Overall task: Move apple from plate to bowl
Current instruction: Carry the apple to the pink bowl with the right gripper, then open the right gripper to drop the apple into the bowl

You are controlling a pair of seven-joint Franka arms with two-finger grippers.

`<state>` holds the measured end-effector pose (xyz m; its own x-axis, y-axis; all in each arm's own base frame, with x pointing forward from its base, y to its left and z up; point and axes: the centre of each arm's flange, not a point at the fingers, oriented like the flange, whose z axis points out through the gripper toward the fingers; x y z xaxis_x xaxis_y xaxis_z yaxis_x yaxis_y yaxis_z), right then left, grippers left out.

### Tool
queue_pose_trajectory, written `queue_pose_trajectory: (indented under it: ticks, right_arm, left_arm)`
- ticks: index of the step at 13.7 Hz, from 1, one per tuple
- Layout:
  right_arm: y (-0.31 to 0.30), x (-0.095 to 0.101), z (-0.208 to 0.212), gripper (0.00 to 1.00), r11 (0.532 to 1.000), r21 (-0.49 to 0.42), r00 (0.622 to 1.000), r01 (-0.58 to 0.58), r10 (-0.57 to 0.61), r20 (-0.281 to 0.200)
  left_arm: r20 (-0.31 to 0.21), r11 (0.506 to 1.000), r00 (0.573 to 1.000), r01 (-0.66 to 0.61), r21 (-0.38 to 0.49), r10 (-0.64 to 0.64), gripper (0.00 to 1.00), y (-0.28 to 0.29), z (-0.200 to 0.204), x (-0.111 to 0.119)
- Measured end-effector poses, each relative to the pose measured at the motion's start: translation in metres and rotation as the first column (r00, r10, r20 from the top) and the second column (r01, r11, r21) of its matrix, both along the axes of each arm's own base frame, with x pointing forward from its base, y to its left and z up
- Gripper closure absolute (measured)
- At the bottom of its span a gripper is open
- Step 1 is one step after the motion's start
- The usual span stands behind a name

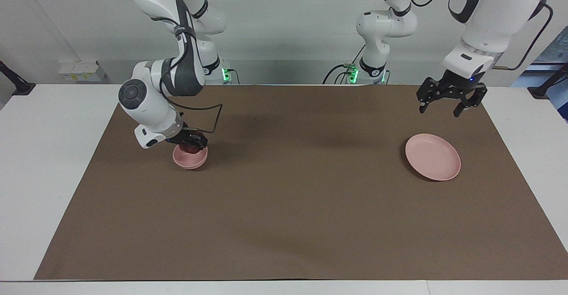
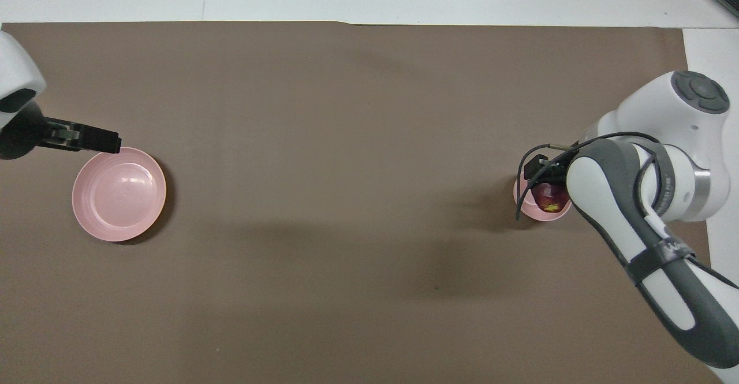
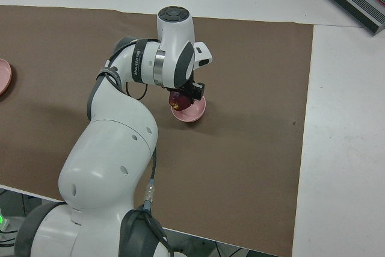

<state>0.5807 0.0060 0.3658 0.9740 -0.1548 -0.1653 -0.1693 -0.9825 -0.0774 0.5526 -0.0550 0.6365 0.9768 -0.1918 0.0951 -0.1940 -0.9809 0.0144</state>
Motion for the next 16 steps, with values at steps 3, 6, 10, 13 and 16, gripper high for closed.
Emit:
queue_pose_trajectory:
  ticks: [3,6,10,13,16]
  right_arm:
    - [-0.009,-0.021,-0.025,0.28,0.998,-0.036,0.993,-0.048,0.052,0.111]
    - [-0.002,-0.036,-0.045,0.28,0.997,-0.048,0.985,-0.054,0.061,0.162]
    - [0.008,-0.038,-0.053,0.11,0.998,-0.049,0.985,-0.036,0.044,0.168]
    - [0.025,-0.028,-0.026,0.0,0.997,-0.046,0.984,-0.058,0.064,0.164]
    - [0.025,-0.011,0.034,0.0,0.997,-0.043,0.982,-0.064,0.07,0.176]
  left_arm:
    - [-0.042,1.0,0.999,-0.009,0.005,0.009,0.0,0.008,0.039,-0.016]
    - [-0.065,1.0,0.998,-0.027,0.01,0.027,0.0,0.019,0.054,-0.023]
    - [-0.061,0.999,0.997,-0.036,0.011,0.037,0.0,0.031,0.063,-0.025]
    - [-0.074,0.999,0.996,-0.05,0.013,0.051,0.0,0.04,0.062,-0.027]
    - [-0.094,0.999,0.994,-0.05,0.015,0.051,0.0,0.04,0.058,-0.034]
